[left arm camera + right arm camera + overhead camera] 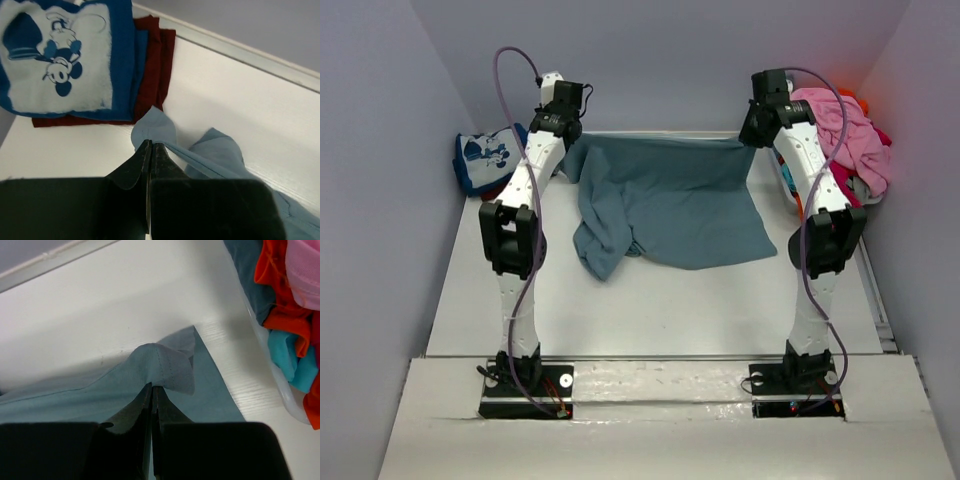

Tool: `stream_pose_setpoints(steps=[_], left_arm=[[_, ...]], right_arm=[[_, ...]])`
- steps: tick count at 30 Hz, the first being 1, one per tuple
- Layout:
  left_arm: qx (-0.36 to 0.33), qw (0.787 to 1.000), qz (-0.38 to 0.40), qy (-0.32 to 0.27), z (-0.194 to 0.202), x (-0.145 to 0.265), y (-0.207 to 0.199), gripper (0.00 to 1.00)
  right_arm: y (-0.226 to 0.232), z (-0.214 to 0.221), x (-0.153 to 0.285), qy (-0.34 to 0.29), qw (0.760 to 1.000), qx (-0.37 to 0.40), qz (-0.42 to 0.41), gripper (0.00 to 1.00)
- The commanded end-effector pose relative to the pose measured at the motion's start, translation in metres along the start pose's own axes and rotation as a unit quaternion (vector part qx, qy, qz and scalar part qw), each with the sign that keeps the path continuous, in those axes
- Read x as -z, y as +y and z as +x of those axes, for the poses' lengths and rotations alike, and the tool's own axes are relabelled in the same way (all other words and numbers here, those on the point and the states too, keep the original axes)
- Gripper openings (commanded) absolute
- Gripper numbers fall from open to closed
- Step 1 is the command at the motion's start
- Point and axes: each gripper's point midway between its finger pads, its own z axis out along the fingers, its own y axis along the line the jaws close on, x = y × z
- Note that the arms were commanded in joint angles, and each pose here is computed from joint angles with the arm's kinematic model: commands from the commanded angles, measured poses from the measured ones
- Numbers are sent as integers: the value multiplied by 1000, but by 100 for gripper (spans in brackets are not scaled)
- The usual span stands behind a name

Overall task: Fold and stack the t-shirts
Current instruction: Flatten out the tshirt

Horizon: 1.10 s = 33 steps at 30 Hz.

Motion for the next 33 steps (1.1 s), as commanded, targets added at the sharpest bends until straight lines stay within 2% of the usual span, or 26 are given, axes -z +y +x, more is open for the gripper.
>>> stream_pose_setpoints(steps=[1,2,3,4,5,6,8,9,11,12,13,16,17,19,20,21,22,23,25,26,28,30,33], left_arm=[[4,999,21,40,15,-8,-5,6],[0,998,30,50,22,-11,-9,6],[-2,998,29,55,26,-13,-10,14],[-3,998,30,62,33,-17,-12,45],[-6,997,36,66,35,-17,-14,46],[-5,997,39,67,36,-18,-16,68],[0,998,38,59,30,-12,-12,92],[2,998,39,54,26,-9,-11,94],[7,998,41,43,16,2,-6,99],[2,998,45,42,16,9,-8,99],[1,998,45,41,14,13,-5,99],[-40,994,65,80,48,42,-16,99],[-46,993,73,79,47,62,-15,98],[-85,988,88,90,74,94,-22,98],[-98,986,80,106,88,92,-17,98],[-115,982,97,115,101,115,-24,96],[-139,975,97,143,127,122,-21,96],[-153,971,100,157,143,140,-24,95],[-180,963,97,177,177,153,-17,94],[-172,964,107,172,178,163,-17,93],[-152,958,128,206,200,171,-18,91],[-160,952,120,231,228,175,-11,87],[-162,949,108,246,250,172,0,80]], right_arm=[[-23,-3,-8,10,999,-12,29,7],[-23,1,-12,16,999,-11,32,7],[-24,5,-16,22,999,-9,34,7],[-24,11,-22,33,999,-5,35,7],[-23,12,-23,35,999,-4,33,7],[-21,11,-23,35,999,-3,30,25],[-19,10,-20,37,999,-1,23,51],[-20,11,-19,39,999,2,21,57],[-18,11,-11,39,999,4,13,68],[-19,13,-10,43,999,5,12,70],[-20,17,-10,50,999,6,13,71],[-25,33,0,81,997,9,15,71],[-22,42,5,91,996,19,14,70],[-21,63,16,112,993,35,10,68],[-25,70,18,120,992,37,14,65],[-21,83,22,137,990,43,4,56],[-16,94,30,151,987,51,-3,51],[-20,117,29,178,982,63,6,41],[-14,135,40,186,979,82,4,29],[-17,152,37,199,976,88,9,19],[-16,167,38,211,973,88,1,12],[-15,191,35,243,966,90,-2,7],[-12,207,28,254,963,92,-6,7]])
